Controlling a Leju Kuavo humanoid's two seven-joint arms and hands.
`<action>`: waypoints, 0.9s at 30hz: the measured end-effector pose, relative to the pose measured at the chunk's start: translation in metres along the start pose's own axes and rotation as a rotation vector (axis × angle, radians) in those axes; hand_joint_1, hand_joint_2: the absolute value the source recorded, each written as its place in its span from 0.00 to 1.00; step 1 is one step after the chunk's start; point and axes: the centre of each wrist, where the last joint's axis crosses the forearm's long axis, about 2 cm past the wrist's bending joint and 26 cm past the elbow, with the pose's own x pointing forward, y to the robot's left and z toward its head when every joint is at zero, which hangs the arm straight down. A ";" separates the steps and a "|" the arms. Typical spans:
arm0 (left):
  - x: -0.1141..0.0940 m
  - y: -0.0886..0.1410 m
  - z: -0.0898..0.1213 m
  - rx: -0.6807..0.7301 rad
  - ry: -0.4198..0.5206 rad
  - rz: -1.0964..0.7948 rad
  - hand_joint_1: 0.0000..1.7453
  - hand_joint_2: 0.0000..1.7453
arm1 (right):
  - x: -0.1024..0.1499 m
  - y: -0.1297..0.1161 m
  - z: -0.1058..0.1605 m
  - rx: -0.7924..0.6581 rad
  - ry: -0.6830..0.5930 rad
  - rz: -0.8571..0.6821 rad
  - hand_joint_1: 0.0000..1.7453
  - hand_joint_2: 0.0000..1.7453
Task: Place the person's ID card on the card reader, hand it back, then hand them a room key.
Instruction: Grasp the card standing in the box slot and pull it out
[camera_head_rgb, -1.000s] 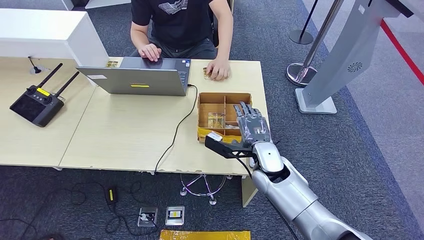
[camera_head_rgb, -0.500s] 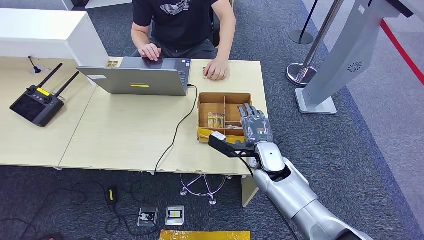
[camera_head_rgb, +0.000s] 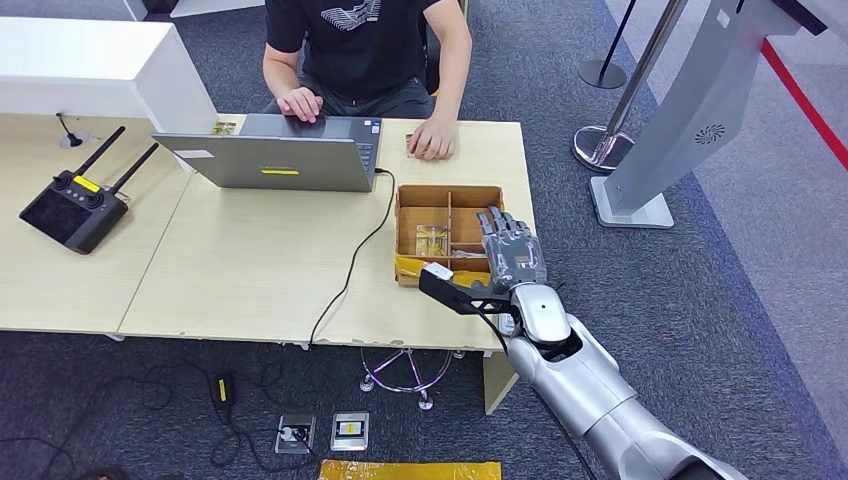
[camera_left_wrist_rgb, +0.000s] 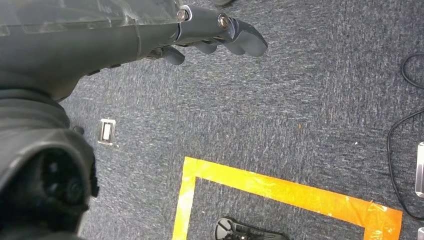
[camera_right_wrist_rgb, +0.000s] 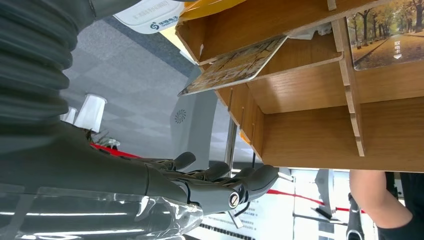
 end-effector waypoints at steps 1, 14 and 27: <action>0.000 0.000 0.000 0.000 0.000 0.000 0.00 0.00 | 0.000 0.000 0.000 0.000 0.000 0.000 0.00 1.00; 0.005 0.000 -0.001 -0.002 0.003 -0.012 0.00 0.00 | -0.001 0.002 -0.001 0.008 -0.003 -0.006 0.00 1.00; 0.015 0.001 -0.003 -0.001 0.001 -0.010 0.00 0.00 | 0.001 0.011 -0.005 0.010 0.008 -0.015 0.00 1.00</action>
